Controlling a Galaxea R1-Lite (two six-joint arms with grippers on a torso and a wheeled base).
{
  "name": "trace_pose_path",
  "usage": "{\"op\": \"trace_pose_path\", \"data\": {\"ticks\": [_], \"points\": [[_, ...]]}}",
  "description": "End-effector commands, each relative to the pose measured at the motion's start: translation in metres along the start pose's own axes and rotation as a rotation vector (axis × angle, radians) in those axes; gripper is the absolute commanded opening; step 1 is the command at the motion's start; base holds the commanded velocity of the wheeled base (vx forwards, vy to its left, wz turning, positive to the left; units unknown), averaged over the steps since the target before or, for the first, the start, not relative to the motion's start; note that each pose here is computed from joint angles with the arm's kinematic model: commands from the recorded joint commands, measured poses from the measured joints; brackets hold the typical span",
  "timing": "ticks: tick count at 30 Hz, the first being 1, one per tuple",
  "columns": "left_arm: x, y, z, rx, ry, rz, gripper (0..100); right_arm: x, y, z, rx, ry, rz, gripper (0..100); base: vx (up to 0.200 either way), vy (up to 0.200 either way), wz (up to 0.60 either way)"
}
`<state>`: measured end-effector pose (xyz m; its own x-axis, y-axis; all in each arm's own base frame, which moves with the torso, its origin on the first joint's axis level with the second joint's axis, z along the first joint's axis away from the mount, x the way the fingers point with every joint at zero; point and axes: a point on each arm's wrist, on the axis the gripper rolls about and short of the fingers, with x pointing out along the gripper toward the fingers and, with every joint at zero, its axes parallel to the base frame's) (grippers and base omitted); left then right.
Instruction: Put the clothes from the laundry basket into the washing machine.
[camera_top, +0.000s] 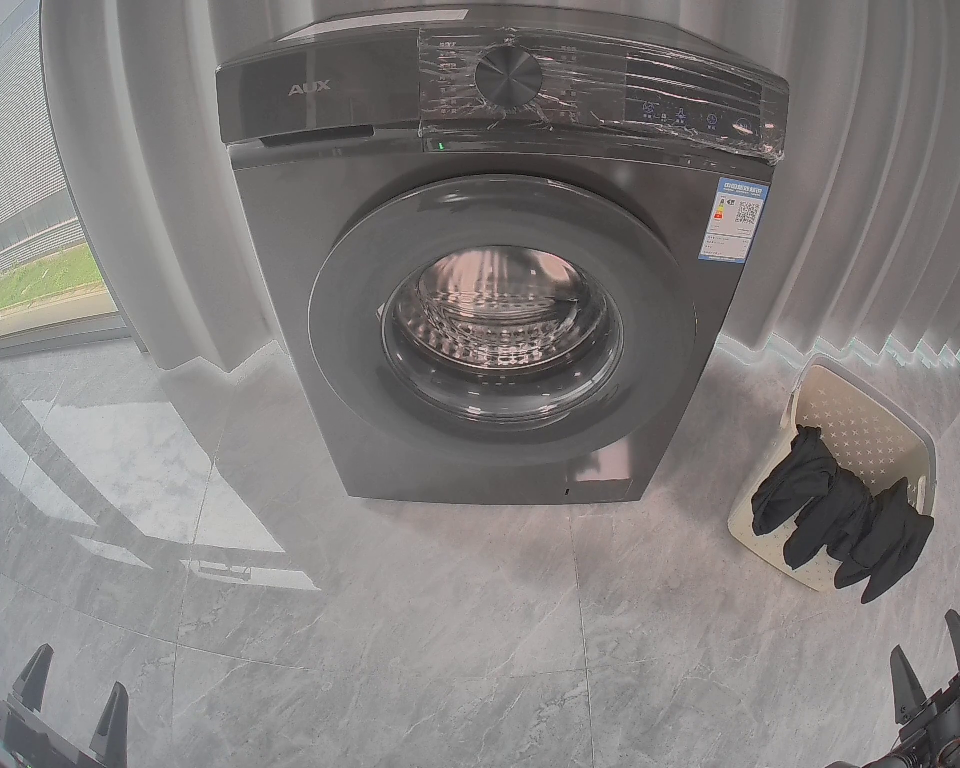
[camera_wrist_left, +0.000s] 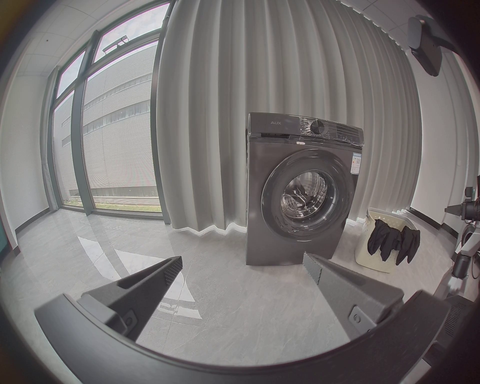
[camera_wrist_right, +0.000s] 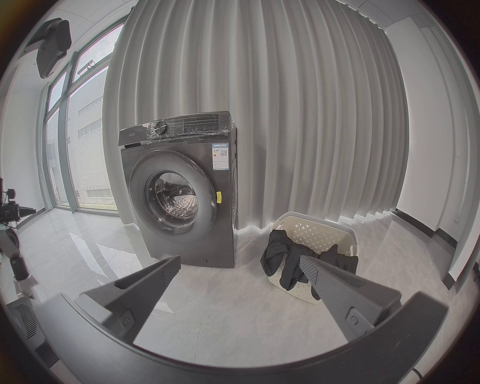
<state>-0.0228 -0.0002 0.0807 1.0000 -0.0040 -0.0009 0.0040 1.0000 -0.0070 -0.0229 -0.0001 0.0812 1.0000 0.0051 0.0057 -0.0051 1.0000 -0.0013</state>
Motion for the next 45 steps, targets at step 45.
{"op": "trace_pose_path", "data": {"ticks": [45], "points": [[-0.0002, 0.0001, -0.0049, 0.001, -0.001, 0.001, 100, 0.0012, 0.0000, -0.0049, 0.001, 0.016, 0.003, 100, 0.053, 0.000, -0.08]]}}
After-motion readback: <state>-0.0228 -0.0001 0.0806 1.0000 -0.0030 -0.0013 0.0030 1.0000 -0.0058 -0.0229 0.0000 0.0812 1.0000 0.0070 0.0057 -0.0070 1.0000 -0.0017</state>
